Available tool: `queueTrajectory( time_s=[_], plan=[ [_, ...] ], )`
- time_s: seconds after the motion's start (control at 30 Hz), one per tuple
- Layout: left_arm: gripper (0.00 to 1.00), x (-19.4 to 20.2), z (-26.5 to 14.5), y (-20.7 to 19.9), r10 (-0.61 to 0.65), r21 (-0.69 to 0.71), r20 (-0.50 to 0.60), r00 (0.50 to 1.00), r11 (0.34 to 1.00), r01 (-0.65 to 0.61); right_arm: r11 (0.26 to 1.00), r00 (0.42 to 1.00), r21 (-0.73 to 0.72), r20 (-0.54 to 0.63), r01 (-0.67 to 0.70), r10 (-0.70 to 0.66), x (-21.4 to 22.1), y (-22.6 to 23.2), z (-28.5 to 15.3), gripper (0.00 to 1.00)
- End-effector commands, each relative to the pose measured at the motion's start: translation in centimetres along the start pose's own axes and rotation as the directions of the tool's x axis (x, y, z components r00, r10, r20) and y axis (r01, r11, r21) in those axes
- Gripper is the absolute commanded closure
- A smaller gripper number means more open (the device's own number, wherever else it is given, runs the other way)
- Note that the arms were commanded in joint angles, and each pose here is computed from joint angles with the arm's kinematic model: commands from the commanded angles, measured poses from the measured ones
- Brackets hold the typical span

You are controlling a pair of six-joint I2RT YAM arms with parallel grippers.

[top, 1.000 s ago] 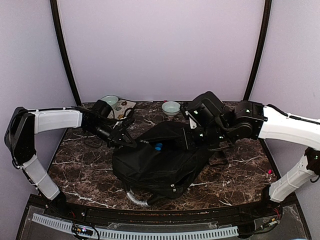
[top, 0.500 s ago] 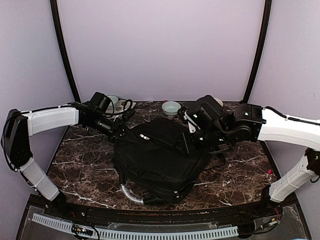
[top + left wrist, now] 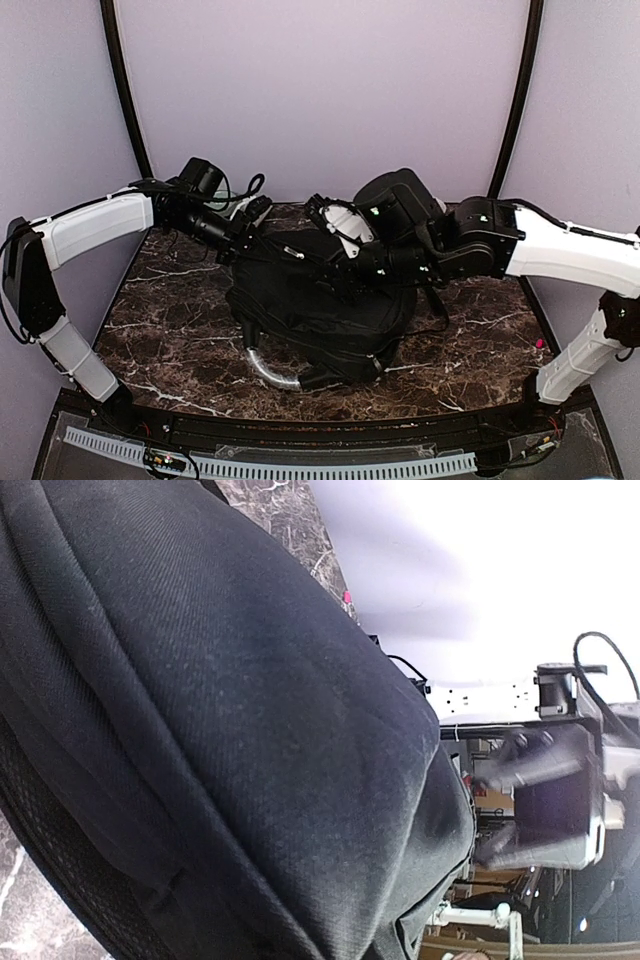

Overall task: Pack the student bag
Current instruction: Pass from the right arm to the left, then pick up the student bag from the upper front pocket.

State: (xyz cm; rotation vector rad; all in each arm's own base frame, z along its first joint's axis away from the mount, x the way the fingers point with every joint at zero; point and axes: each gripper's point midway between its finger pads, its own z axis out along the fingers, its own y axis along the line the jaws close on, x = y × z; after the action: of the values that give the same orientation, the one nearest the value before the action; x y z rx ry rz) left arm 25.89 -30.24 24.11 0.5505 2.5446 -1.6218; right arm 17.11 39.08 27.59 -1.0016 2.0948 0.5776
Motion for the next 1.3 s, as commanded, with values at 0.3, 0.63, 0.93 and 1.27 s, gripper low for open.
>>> queueTrajectory(
  time_s=[0.3,0.63,0.93,1.27],
  plan=[
    [1.0,-1.2,-2.6,-7.1,0.197,0.086,0.107,0.974,0.975,-0.207,0.947,0.946,0.17,0.132,0.272,-0.296,-6.6,0.0,6.6,0.82],
    [1.0,0.7,-2.8,-8.4,0.304,0.093,0.123,0.945,0.944,-0.316,0.951,0.967,0.227,0.094,0.211,-0.237,-6.0,-3.2,8.2,0.78],
    [1.0,1.2,-3.1,-7.8,0.366,0.006,0.113,0.924,0.929,-0.369,0.963,0.958,0.14,0.139,0.231,-0.25,-5.9,-2.9,7.3,0.67],
    [1.0,1.4,-3.0,-6.7,0.362,-0.041,0.097,0.927,0.932,-0.359,0.972,0.942,0.105,0.244,0.21,-0.23,-8.5,-3.3,5.9,0.68]
  ],
)
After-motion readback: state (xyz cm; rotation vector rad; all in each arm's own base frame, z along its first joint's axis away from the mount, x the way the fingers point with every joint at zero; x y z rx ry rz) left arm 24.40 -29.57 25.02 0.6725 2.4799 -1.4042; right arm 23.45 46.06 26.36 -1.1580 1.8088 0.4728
